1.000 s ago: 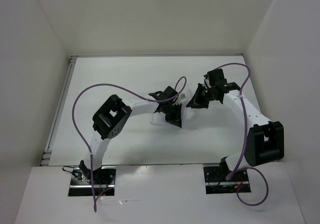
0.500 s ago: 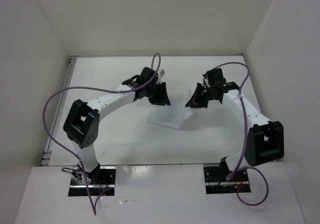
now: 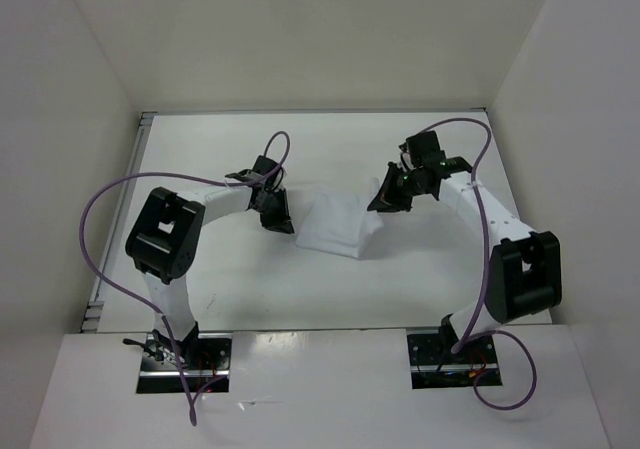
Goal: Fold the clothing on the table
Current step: Fold the skirt
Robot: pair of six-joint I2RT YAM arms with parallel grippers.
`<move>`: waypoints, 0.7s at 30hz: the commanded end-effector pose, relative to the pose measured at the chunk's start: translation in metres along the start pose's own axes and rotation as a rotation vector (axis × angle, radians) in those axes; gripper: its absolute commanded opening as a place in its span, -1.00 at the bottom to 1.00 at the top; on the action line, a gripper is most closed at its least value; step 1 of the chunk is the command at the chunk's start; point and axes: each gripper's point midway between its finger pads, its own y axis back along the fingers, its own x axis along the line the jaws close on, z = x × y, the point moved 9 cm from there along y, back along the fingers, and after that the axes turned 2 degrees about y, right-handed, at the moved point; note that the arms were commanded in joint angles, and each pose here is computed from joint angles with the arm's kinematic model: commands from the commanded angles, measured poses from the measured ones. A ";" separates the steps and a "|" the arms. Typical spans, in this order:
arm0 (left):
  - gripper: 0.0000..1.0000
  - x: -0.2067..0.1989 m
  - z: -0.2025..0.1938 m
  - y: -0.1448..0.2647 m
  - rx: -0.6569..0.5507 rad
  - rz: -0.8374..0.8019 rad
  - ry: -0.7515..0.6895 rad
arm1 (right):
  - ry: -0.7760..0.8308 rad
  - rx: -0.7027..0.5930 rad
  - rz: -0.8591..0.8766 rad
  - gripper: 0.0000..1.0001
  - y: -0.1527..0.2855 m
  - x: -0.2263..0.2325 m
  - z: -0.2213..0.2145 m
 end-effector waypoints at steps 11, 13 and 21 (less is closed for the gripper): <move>-0.62 -0.023 -0.012 -0.014 0.038 -0.165 -0.011 | 0.087 0.073 0.069 -1.00 -0.051 0.042 0.005; -0.62 -0.023 -0.012 -0.011 0.032 -0.158 -0.010 | 0.100 0.066 0.088 -1.00 -0.056 0.052 0.008; -0.62 -0.020 -0.017 -0.006 0.033 -0.157 -0.010 | 0.133 0.146 0.112 -1.00 -0.096 0.074 -0.005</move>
